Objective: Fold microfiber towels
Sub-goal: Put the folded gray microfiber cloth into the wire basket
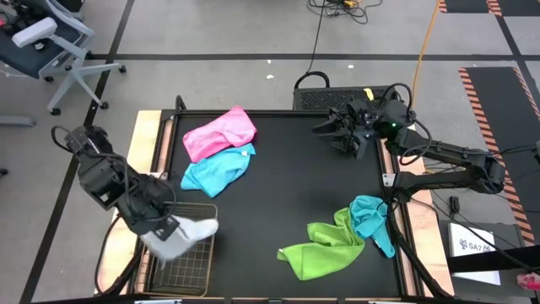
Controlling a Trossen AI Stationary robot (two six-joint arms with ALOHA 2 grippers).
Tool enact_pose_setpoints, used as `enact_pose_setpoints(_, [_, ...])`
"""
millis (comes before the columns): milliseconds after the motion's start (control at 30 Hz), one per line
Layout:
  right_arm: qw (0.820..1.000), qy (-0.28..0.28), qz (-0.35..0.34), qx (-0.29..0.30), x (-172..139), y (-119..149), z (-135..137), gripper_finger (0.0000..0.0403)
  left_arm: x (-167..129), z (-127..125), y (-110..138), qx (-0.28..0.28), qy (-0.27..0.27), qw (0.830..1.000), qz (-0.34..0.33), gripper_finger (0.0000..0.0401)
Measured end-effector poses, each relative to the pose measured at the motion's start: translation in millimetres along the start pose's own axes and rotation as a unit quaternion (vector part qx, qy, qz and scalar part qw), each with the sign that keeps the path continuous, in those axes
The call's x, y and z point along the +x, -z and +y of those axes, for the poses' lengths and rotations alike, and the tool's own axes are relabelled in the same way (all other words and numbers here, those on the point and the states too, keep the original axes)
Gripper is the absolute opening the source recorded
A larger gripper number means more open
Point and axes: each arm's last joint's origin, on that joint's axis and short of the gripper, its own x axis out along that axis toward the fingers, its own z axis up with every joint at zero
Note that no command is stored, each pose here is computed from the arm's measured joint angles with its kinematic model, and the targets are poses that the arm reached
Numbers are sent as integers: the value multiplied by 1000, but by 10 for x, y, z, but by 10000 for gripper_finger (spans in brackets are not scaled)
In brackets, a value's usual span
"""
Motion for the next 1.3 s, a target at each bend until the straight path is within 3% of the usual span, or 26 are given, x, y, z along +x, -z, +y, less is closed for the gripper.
enact_pose_setpoints(200, [1000,2,0,-9,1,3,-3,171,-7,11,75,-61,-30,990,123,5])
enact_pose_setpoints(400, [1000,4,3,-12,0,8,-6,171,-7,-11,72,-46,-17,991,124,5])
enact_pose_setpoints(667, [1000,4,3,-11,1,9,-8,171,-16,-150,76,-4,63,992,107,5])
enact_pose_setpoints(933, [1000,19,-5,-18,0,7,-19,171,-69,-334,115,6,159,978,134,5])
enact_pose_setpoints(1300, [999,46,16,1,-3,62,-65,171,74,-377,221,-1,106,981,159,5])
